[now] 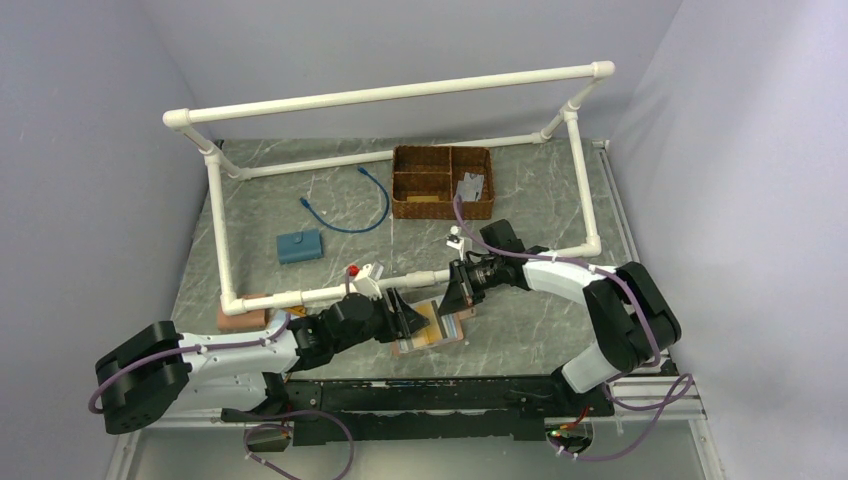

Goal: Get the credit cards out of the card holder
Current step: Remove the credit card from the card holder.

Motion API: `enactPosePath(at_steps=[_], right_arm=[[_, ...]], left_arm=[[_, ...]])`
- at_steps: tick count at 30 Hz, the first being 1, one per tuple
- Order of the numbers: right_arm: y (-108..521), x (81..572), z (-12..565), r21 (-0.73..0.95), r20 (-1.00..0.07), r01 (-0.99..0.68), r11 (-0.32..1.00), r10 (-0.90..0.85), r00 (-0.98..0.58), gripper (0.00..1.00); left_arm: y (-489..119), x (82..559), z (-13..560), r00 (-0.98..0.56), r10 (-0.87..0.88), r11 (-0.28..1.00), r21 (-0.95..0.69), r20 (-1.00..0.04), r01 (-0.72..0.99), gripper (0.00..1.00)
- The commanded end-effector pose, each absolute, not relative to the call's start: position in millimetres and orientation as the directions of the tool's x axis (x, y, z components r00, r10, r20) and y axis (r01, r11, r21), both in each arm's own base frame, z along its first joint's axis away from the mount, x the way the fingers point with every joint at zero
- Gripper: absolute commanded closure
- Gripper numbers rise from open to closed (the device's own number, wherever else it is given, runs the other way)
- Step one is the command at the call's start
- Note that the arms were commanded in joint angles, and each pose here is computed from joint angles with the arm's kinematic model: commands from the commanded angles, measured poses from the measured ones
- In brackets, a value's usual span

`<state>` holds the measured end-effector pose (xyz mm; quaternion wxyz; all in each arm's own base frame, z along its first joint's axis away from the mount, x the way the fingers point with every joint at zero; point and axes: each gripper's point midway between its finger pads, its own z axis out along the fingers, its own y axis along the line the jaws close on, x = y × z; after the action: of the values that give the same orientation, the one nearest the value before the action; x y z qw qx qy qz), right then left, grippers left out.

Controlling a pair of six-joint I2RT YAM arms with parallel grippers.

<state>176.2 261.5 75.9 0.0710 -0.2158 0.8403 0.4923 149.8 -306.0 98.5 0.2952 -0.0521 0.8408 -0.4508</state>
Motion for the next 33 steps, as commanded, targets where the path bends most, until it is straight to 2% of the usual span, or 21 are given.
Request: enactPosePath(at_steps=[1, 3, 5, 10, 15, 17, 18, 19, 21, 25, 33], right_arm=[[264.3, 181.3, 82.4, 0.779, -0.387, -0.482, 0.4, -0.298, -0.872, 0.86], [264.4, 180.5, 73.9, 0.771, -0.37, -0.477, 0.421, -0.313, -0.875, 0.76], [264.4, 180.7, 66.6, 0.76, -0.358, -0.475, 0.444, -0.324, -0.876, 0.71], [260.4, 186.1, 52.0, 0.727, -0.337, -0.465, 0.505, -0.327, -0.883, 0.65], [260.0, 186.8, 51.8, 0.723, -0.338, -0.465, 0.51, -0.326, -0.883, 0.64], [261.1, 186.6, 54.2, 0.728, -0.34, -0.467, 0.501, -0.327, -0.882, 0.74], [261.8, 186.4, 56.0, 0.733, -0.343, -0.468, 0.493, -0.327, -0.881, 0.9], [262.5, 187.0, 57.9, 0.736, -0.347, -0.47, 0.487, -0.325, -0.88, 1.0], [263.9, 186.7, 63.4, 0.76, -0.343, -0.457, 0.462, -0.312, -0.886, 1.0], [269.7, 179.4, 91.2, 0.828, -0.361, -0.455, 0.327, -0.31, -0.879, 1.0], [268.4, 174.1, 126.6, 0.867, -0.417, -0.472, 0.16, -0.285, -0.863, 1.0]], left_arm=[[-306.6, 154.2, 108.7, -0.804, -0.39, 0.555, -0.811, -0.448, 0.183, 0.41], [-305.9, 153.8, 106.1, -0.805, -0.391, 0.555, -0.812, -0.446, 0.18, 0.41], [-305.7, 153.3, 103.6, -0.808, -0.391, 0.556, -0.813, -0.441, 0.175, 0.41], [-306.7, 153.6, 102.3, -0.809, -0.394, 0.55, -0.817, -0.436, 0.173, 0.41], [-306.8, 153.8, 102.3, -0.808, -0.394, 0.55, -0.817, -0.437, 0.174, 0.41], [-307.3, 154.4, 101.8, -0.807, -0.396, 0.55, -0.817, -0.438, 0.174, 0.41], [-308.5, 154.9, 102.7, -0.806, -0.396, 0.547, -0.818, -0.44, 0.178, 0.41], [-309.7, 155.9, 103.3, -0.805, -0.397, 0.543, -0.82, -0.442, 0.182, 0.43], [-313.8, 157.4, 107.2, -0.804, -0.405, 0.519, -0.833, -0.437, 0.191, 0.47], [-320.2, 160.8, 114.7, -0.8, -0.427, 0.459, -0.863, -0.422, 0.21, 0.55], [-324.2, 161.7, 116.6, -0.797, -0.445, 0.415, -0.883, -0.407, 0.219, 0.58]])
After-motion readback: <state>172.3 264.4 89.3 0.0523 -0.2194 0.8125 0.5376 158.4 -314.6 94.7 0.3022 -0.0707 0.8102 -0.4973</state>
